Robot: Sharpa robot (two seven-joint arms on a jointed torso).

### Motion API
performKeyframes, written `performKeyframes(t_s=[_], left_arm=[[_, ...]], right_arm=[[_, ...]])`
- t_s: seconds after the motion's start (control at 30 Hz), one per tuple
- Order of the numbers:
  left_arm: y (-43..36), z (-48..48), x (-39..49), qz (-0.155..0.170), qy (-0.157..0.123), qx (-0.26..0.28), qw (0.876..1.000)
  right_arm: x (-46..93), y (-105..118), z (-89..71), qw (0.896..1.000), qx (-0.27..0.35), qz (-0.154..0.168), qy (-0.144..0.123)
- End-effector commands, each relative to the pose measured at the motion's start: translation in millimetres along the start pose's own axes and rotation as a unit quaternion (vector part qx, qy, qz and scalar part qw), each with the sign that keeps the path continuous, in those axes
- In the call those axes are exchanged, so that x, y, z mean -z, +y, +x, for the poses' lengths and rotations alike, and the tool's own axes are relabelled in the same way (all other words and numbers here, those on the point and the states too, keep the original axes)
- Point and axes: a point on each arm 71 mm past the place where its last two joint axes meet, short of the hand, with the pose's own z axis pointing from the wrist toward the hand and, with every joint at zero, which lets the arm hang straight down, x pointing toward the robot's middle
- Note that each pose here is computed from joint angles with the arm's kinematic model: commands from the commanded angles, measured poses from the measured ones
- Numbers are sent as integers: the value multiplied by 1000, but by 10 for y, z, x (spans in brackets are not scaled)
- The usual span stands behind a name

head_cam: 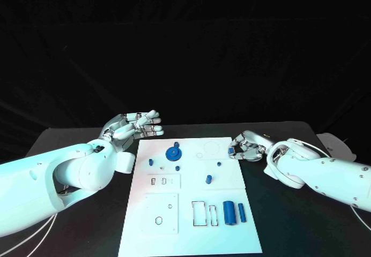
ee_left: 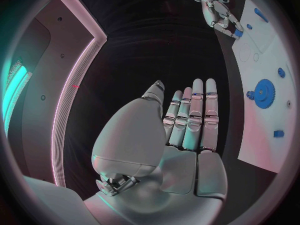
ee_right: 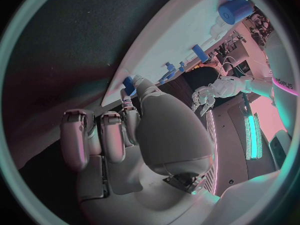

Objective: Assemble the parts on the task board

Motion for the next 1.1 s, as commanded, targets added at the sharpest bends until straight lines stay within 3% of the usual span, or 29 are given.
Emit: performKeyframes(t_s=[0.03, 0.43, 0.67, 0.9, 1.1], left_arm=[[-9, 20, -1, 3, 9, 4, 1000], [-9, 14, 1, 2, 8, 4, 1000], [-9, 1, 0, 2, 7, 3, 1000], [-6, -19, -9, 2, 4, 3, 1000], [2, -30, -29, 2, 3, 2, 1000]], right_arm=[[-2, 5, 12, 1000, 1, -2, 5], [3, 35, -33, 999, 5, -6, -32], [43, 188, -20, 999, -2, -13, -44], [85, 651, 33, 998, -1, -41, -44], [52, 1132, 168, 996, 17, -80, -34]])
